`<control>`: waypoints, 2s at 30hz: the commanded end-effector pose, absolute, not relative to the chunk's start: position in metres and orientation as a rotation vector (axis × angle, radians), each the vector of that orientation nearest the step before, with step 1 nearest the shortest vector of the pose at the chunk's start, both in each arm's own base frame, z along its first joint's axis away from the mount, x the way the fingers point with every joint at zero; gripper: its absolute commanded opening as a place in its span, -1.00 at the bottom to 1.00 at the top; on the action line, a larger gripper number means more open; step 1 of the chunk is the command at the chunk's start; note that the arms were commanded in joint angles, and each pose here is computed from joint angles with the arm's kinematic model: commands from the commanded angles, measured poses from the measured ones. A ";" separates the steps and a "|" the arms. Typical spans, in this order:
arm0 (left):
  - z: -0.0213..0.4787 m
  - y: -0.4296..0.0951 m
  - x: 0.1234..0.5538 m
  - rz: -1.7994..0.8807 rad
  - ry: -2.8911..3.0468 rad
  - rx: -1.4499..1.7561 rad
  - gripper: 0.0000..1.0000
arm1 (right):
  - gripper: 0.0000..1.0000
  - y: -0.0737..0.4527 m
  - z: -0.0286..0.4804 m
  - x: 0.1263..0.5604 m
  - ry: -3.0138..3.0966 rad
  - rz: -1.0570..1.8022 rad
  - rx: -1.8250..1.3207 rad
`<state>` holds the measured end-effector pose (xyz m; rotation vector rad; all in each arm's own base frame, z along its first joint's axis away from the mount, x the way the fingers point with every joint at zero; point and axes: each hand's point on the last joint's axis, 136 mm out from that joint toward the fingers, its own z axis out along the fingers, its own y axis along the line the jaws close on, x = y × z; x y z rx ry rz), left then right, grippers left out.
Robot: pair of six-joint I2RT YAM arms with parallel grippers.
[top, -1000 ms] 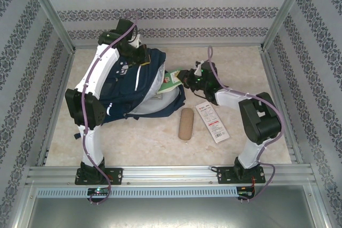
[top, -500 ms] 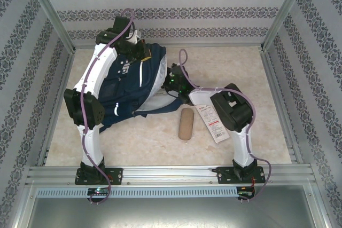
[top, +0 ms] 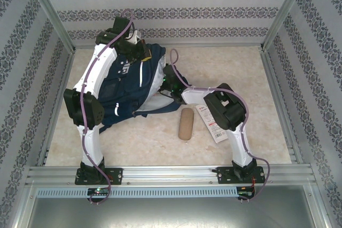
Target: Pack books, pencil case, and school supplies into a backpack
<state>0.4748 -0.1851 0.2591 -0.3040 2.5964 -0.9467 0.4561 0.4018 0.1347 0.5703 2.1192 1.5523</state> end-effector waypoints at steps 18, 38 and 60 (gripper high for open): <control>0.311 -0.195 0.470 -1.094 2.405 -0.170 -1.00 | -0.48 0.359 0.140 0.447 2.197 1.436 0.486; 0.323 -0.196 0.465 -1.125 2.380 -0.170 -1.00 | -0.94 0.436 0.133 0.456 2.189 1.618 0.417; 0.310 -0.195 0.464 -1.099 2.407 -0.150 -1.00 | 0.42 0.328 0.139 0.445 2.347 1.160 0.378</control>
